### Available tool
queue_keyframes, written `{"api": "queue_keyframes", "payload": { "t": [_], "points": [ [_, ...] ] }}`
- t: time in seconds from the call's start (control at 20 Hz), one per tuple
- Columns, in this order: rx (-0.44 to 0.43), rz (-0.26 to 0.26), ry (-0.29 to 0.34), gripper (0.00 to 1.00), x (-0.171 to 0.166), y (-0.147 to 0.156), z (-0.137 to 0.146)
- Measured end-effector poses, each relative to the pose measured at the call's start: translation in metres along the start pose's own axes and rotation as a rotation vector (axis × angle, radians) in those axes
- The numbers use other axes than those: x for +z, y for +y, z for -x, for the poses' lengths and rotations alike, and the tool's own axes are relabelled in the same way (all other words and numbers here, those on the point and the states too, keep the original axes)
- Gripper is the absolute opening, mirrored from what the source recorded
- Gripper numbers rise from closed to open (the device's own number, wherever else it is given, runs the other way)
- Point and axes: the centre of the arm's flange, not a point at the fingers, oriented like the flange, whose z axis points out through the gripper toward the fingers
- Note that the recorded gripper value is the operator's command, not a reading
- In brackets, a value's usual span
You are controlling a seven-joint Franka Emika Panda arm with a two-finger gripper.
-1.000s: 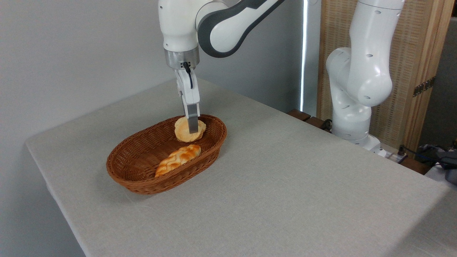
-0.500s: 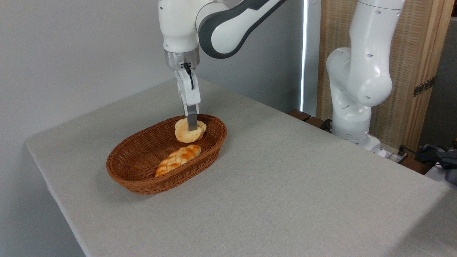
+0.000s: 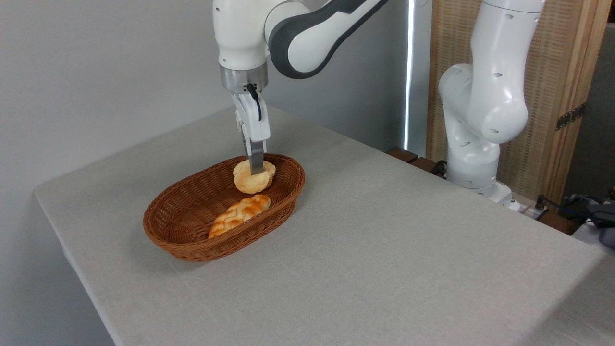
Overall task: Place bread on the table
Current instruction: 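Close the gripper fingers around the round bun, then lift the round bun up out of the basket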
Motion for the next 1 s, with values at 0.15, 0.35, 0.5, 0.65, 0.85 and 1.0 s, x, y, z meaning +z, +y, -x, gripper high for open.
{"api": "queue_keyframes", "payload": {
  "t": [0.15,0.35,0.5,0.65,0.85,1.0],
  "points": [
    [-0.009,-0.002,0.004,0.00,-0.0023,-0.0035,0.0026],
    [-0.010,-0.002,0.005,0.00,-0.0025,-0.0038,0.0028],
    [-0.010,-0.002,0.005,0.00,-0.0025,-0.0038,0.0028],
    [-0.010,-0.002,0.005,0.00,-0.0026,-0.0038,0.0028],
    [-0.009,-0.005,0.009,0.00,-0.0047,-0.0043,0.0018],
    [-0.016,-0.011,0.018,0.00,-0.0098,-0.0085,0.0018]
  ]
}}
